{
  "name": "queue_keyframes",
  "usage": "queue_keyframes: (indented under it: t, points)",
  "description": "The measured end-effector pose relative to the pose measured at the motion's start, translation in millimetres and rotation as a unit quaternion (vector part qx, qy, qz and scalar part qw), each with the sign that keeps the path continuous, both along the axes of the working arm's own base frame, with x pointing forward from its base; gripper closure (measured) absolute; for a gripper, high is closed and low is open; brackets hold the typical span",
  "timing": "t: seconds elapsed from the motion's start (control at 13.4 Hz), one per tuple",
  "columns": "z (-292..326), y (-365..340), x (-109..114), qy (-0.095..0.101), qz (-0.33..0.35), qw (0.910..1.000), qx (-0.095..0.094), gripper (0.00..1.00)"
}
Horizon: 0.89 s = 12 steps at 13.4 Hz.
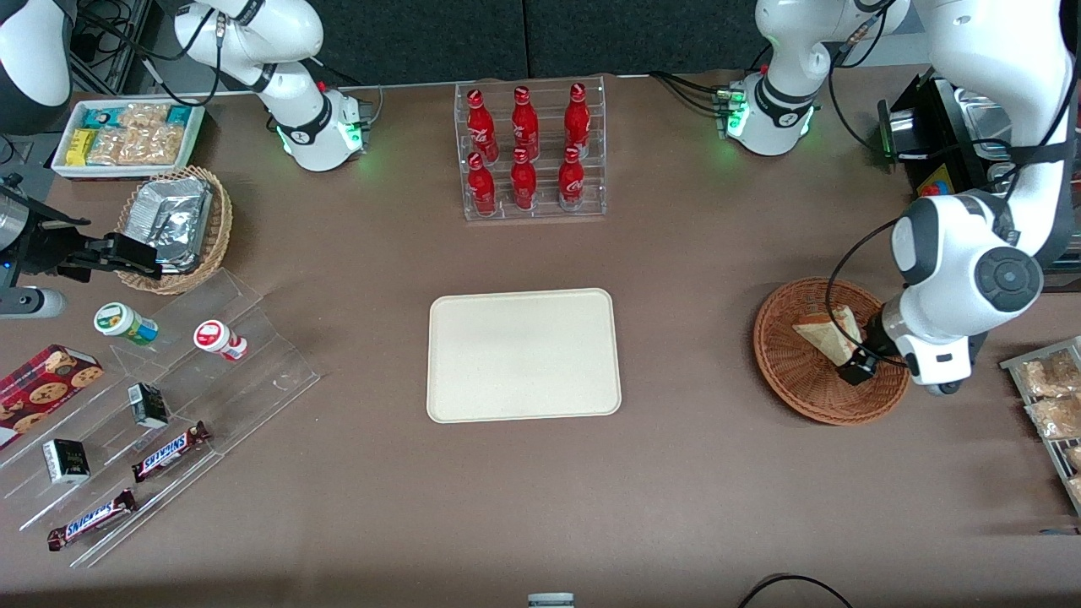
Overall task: Place sandwich from basket to tray
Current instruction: 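Lower the open left gripper around the wrapped sandwich and close it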
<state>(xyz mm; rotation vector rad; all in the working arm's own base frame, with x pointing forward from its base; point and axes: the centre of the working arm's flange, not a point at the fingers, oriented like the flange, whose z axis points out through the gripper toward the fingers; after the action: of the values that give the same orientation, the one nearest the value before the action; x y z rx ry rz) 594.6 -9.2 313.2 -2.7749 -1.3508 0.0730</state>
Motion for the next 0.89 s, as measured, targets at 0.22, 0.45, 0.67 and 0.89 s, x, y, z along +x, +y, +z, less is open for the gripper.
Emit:
queue_keyframes:
  t: [0.22, 0.45, 0.67, 0.89]
  points:
    - [-5, -1, -3, 0.006, -0.013, 0.9998, 0.013, 0.00]
    - [-10, 2, -10, 0.013, -0.019, 0.9995, 0.021, 0.00]
    - [-19, 5, -22, 0.019, -0.025, 0.9991, 0.030, 0.00]
    - [-29, 10, -39, 0.005, -0.023, 0.9993, 0.027, 0.00]
